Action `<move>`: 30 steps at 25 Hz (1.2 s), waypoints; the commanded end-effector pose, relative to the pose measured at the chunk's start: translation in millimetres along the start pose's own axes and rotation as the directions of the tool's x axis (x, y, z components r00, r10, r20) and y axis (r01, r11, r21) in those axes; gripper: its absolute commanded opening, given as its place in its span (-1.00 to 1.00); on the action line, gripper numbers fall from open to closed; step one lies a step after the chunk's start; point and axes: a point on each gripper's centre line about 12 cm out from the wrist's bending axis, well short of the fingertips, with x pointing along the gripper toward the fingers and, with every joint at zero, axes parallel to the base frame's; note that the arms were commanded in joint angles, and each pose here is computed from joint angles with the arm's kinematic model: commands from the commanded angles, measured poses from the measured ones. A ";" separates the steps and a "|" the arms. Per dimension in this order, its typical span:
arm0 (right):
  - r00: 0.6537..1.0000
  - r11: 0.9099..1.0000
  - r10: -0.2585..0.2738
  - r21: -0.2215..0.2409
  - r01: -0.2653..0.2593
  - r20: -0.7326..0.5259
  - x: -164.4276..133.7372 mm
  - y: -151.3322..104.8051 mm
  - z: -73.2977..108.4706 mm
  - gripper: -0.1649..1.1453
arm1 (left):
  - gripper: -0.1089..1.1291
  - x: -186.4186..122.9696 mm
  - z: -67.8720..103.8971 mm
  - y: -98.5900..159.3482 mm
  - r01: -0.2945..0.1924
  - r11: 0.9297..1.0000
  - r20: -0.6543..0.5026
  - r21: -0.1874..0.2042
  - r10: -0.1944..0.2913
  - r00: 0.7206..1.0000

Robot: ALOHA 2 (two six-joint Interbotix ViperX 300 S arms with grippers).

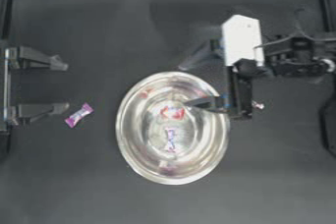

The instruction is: Put candies in bowl

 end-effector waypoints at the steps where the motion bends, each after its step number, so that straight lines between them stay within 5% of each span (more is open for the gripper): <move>1: 0.993 1.000 -0.026 0.002 0.026 0.117 -30.8 -0.2 11.3 0.77 | 0.83 -1.3 5.9 1.1 -0.006 1.000 0.020 -0.002 0.006 1.000; 13: 0.948 0.996 -0.083 0.052 0.071 0.308 -100.7 4.3 -28.0 0.77 | 0.83 -1.3 3.7 1.2 -0.003 1.000 0.002 -0.007 0.003 1.000; 22: 0.934 0.995 -0.088 0.069 0.068 0.346 -121.1 7.7 -50.9 0.77 | 0.83 -2.8 0.6 14.0 -0.044 0.997 -0.097 -0.067 0.038 0.995; 26: 0.934 0.995 -0.091 0.070 0.071 0.344 -119.9 7.5 -52.8 0.77 | 0.83 -4.7 1.2 23.5 -0.077 0.989 -0.190 -0.129 0.051 0.981; 30: 0.936 0.995 -0.095 0.073 0.075 0.338 -119.0 6.5 -55.2 0.77 | 0.82 -7.6 -6.6 35.9 -0.145 0.971 -0.319 -0.193 0.077 0.944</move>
